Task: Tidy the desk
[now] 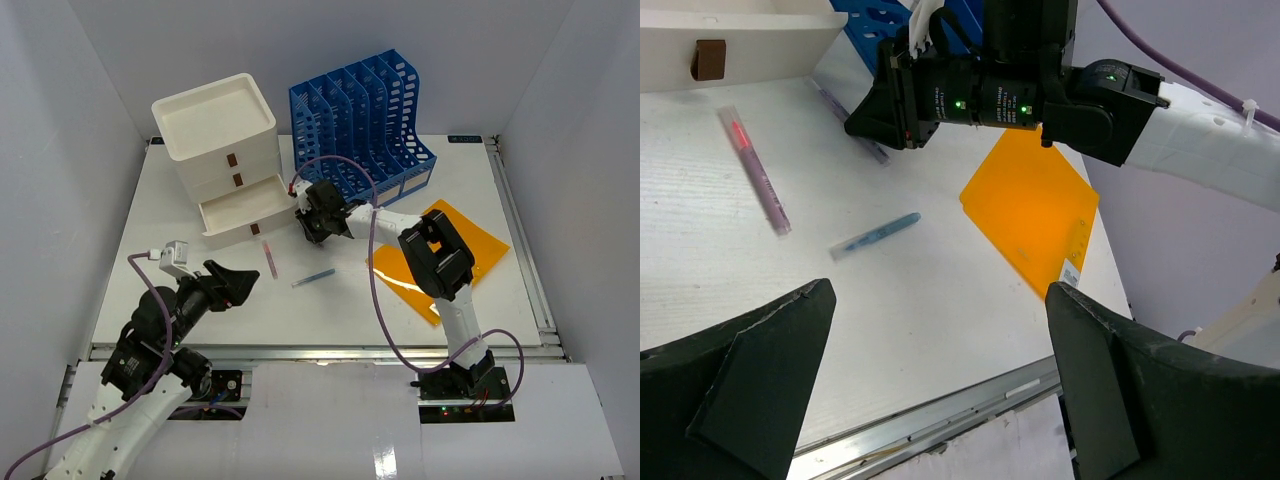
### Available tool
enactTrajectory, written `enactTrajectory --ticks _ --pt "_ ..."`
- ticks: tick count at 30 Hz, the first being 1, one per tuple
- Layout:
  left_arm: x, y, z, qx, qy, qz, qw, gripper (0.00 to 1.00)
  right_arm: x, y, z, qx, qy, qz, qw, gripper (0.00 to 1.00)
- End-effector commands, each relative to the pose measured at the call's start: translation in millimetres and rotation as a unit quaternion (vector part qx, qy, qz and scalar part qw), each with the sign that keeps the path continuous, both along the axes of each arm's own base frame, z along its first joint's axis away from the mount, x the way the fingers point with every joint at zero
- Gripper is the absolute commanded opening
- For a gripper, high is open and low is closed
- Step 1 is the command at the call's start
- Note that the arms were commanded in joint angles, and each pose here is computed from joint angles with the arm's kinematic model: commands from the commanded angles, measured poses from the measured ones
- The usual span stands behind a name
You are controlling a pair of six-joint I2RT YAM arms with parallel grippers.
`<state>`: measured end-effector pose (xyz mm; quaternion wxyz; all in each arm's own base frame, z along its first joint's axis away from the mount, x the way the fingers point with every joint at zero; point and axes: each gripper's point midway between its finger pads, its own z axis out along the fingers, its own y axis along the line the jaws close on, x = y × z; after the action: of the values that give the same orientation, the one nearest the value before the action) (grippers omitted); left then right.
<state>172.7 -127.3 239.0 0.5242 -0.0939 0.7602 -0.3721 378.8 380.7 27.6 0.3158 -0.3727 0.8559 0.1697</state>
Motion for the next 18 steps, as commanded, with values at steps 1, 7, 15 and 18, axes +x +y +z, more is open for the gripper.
enactTrajectory --ticks 1,7,15,18 --pt "-1 -1 -3 -0.004 0.009 -0.001 1.000 0.98 -16 -11 -7 -0.007 0.024 0.009 1.000 0.18" --pt "2 -6 -23 -0.014 0.047 0.001 0.999 0.98 -23 -23 10 -0.022 -0.009 0.047 0.999 0.10" --pt "7 -17 -55 -0.029 0.102 0.001 0.994 0.98 -58 -6 126 0.021 -0.141 0.301 0.943 0.08" --pt "11 -18 -59 -0.034 0.107 0.007 0.994 0.98 -44 16 160 -0.011 -0.213 0.366 0.906 0.08"
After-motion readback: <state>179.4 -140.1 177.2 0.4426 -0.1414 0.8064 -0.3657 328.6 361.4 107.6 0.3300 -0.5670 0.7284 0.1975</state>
